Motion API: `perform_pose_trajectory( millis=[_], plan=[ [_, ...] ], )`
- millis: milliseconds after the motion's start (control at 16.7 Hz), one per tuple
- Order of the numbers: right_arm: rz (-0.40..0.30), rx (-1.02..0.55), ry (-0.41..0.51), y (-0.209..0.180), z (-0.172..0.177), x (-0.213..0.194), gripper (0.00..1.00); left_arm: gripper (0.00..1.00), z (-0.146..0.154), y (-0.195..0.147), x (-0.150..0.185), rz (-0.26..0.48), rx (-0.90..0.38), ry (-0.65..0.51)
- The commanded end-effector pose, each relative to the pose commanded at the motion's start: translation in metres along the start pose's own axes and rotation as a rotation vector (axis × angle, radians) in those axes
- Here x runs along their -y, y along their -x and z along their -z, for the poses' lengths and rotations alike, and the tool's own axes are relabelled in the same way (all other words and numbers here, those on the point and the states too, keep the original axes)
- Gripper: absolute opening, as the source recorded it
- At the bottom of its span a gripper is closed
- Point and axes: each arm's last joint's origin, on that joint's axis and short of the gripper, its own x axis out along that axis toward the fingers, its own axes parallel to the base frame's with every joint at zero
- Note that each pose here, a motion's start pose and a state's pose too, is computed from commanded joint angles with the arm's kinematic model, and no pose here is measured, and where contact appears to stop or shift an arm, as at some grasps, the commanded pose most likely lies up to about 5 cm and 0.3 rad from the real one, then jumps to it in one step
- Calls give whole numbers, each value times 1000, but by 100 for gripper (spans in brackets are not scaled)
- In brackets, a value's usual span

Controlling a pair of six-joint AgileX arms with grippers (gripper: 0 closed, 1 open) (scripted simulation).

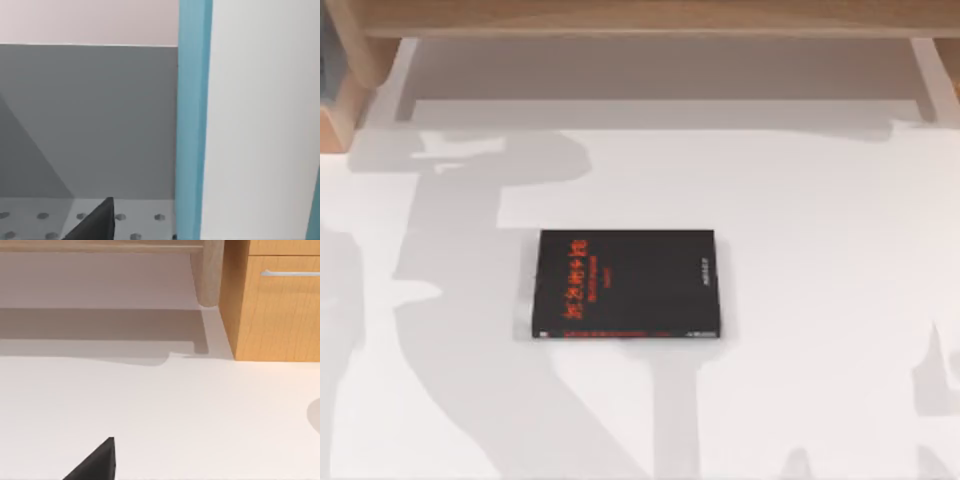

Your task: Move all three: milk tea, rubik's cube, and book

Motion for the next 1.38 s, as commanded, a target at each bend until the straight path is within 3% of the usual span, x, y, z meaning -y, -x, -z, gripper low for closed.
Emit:
perform_pose_trajectory(
  millis=[960,1380],
  plan=[
    [0,0,0,0,0,0,100,100,0,-30,0,0,0,0],
    [0,0,0,0,0,0,100,47,0,-30,0,0,0,0]
  ],
)
